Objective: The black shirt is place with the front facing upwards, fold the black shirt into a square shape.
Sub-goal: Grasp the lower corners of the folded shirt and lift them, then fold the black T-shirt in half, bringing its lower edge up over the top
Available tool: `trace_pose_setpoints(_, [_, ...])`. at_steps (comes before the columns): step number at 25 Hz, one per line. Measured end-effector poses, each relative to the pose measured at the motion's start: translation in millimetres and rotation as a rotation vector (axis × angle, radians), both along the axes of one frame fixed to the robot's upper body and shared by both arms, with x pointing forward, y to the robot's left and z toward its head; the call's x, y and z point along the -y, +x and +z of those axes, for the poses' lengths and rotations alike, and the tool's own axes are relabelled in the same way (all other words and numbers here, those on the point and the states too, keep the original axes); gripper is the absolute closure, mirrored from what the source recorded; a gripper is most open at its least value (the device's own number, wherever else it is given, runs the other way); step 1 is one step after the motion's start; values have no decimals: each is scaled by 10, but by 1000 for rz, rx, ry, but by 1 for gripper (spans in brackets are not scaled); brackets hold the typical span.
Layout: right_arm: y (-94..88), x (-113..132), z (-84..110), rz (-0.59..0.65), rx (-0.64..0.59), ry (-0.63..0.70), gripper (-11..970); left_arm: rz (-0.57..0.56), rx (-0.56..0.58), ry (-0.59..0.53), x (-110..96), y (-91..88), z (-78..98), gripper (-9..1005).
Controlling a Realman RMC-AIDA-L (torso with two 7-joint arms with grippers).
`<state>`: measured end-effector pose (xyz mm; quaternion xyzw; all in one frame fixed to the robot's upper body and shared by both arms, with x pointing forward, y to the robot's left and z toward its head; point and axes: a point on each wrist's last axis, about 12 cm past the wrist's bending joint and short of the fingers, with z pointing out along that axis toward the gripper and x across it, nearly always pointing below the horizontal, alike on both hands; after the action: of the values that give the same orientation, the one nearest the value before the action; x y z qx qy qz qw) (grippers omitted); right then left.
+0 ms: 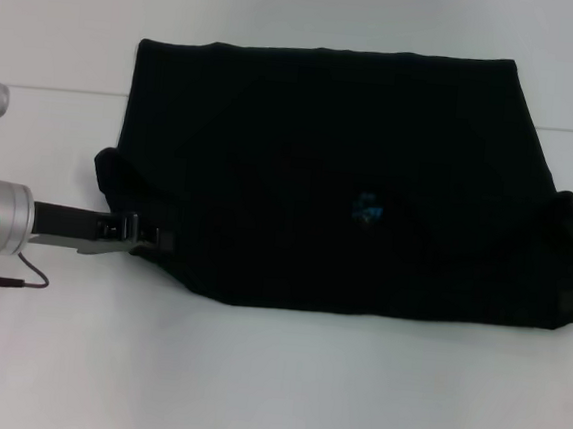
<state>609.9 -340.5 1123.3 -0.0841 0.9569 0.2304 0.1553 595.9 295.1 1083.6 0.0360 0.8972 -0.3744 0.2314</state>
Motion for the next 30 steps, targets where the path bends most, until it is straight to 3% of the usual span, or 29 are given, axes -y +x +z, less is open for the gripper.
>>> trace_pose_setpoints(9, [-305, 148, -9, 124, -96, 36, 948, -113, -106, -107, -49, -213, 80, 954])
trace_pose_setpoints(19, [-779, 224, -139, 300, -216, 133, 942, -321, -332, -180, -122, -723, 26, 947])
trace_pose_setpoints(25, [-866, 184, -216, 334, -247, 143, 939, -334, -372, -168, -150, -781, 8, 943])
trace_pose_setpoints(30, [-838, 172, -212, 306, -216, 169, 936, -308, -341, -160, -168, -704, 47, 939])
